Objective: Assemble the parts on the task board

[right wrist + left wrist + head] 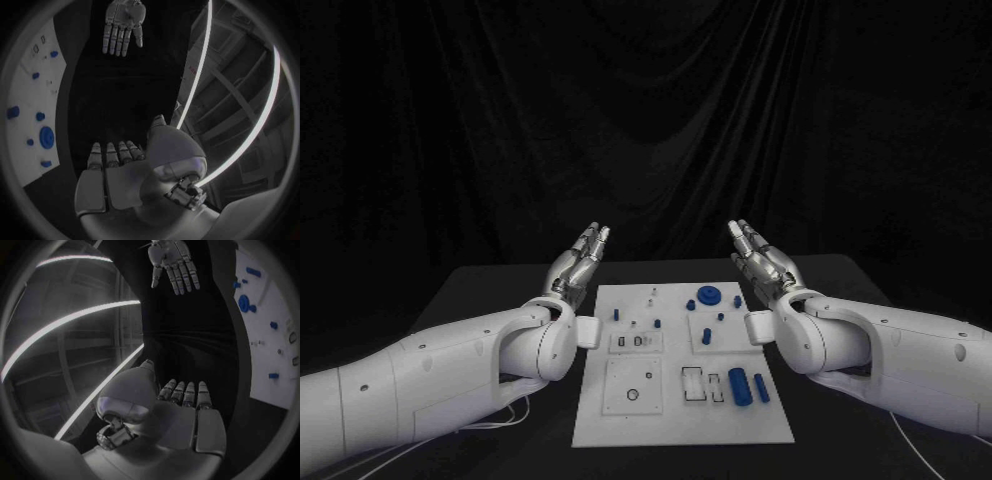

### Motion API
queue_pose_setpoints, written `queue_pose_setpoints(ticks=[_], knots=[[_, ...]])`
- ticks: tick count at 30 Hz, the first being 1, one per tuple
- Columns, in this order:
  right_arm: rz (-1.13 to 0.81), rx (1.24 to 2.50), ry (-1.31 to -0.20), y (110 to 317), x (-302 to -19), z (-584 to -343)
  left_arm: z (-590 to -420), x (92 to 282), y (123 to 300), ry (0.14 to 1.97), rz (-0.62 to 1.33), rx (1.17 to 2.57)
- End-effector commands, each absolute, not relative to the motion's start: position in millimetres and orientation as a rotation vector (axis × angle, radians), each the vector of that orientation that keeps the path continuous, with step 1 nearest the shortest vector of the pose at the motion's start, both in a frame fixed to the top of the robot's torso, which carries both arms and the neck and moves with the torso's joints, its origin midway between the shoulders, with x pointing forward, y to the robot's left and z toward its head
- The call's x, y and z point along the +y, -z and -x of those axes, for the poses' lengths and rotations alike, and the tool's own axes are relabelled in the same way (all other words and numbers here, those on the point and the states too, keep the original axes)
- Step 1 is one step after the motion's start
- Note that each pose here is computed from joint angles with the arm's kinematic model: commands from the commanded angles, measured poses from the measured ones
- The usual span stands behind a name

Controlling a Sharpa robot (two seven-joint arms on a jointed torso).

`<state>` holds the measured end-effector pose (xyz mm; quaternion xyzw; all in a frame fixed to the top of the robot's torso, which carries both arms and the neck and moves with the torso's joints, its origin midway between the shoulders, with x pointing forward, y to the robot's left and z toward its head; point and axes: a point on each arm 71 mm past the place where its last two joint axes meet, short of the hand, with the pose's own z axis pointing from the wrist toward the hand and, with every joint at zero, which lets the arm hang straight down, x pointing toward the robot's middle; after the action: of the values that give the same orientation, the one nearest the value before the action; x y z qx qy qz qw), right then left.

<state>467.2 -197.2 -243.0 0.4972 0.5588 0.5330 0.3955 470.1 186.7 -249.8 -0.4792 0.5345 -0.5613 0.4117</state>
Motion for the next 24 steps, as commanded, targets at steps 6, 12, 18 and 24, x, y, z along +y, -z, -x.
queue_pose_setpoints(ticks=[6,12,18,24], knots=[[-1.392,1.609,-1.629,248.1,-191.2,-466.6,-474.2,174.8,246.6,1.853,1.212,1.315],[-1.408,1.648,-1.681,249.2,-192.2,-466.3,-476.3,173.8,248.0,2.013,1.216,1.294],[-1.409,1.652,-1.686,249.3,-192.3,-466.3,-477.4,173.9,248.2,2.095,1.218,1.277],[-1.235,1.712,-1.713,243.3,-219.6,-462.5,-475.1,208.9,247.8,2.057,0.973,1.391]])
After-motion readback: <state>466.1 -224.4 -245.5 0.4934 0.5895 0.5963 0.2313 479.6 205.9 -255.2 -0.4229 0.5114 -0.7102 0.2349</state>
